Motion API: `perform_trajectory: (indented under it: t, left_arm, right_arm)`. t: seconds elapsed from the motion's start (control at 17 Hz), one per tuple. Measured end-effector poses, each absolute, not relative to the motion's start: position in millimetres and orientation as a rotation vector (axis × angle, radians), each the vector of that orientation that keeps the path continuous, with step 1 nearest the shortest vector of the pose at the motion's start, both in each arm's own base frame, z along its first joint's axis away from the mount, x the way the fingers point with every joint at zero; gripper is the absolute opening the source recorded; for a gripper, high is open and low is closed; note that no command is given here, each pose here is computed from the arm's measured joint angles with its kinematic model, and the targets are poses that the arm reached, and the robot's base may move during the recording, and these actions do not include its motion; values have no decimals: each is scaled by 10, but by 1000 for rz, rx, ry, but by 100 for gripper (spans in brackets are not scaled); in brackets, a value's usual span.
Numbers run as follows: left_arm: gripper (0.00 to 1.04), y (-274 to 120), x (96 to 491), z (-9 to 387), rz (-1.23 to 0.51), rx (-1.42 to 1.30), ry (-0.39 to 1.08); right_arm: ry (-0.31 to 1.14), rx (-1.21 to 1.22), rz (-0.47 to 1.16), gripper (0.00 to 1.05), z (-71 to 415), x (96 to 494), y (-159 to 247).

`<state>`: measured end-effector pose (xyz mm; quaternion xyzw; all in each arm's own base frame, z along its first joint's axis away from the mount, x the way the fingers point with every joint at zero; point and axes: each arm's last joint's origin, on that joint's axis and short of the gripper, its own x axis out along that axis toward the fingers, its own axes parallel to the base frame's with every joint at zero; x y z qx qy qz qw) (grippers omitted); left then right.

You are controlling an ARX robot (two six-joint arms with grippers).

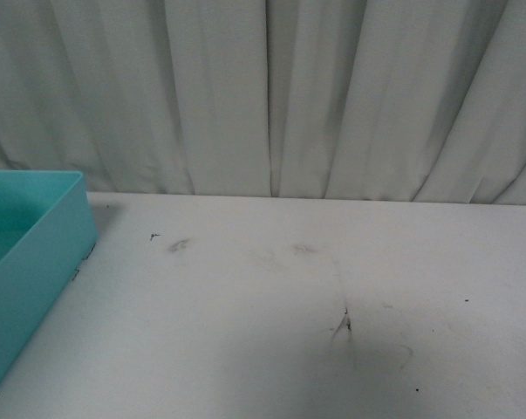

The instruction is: Wind up and store yellow beetle toy

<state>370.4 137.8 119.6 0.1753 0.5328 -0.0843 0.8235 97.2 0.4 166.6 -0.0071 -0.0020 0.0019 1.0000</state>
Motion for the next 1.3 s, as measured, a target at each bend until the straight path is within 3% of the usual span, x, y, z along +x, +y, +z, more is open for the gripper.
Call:
perform_trajectory:
  t: [0.29, 0.71, 0.88, 1.06, 1.12, 1.18, 1.3]
  left_arm:
    - [100, 1391, 3687, 1206, -187, 347, 1133]
    - [98, 1351, 3634, 1667, -224, 176, 971]
    - [98, 1498, 3549, 2206, -165, 50, 714]
    - [98, 1526, 3282, 2556, -115, 33, 566]
    - [93, 1488, 3216, 2604, -64, 74, 403]
    - [78, 1295, 3005, 2557, 0, 66, 213]
    - [57, 922, 2693, 2430, -5, 45, 30]
  right_arm:
    - [-4, -14, 4, 98, 1666, 972, 4]
    - [-4, -14, 4, 98, 1666, 972, 4]
    - [-4, -14, 4, 98, 1666, 972, 4]
    - [-4, -14, 4, 98, 1666, 972, 4]
    - [-4, -14, 4, 98, 1666, 972, 4]
    - [-4, -14, 4, 98, 1666, 972, 4]
    - [-4, -14, 4, 98, 1666, 972, 4]
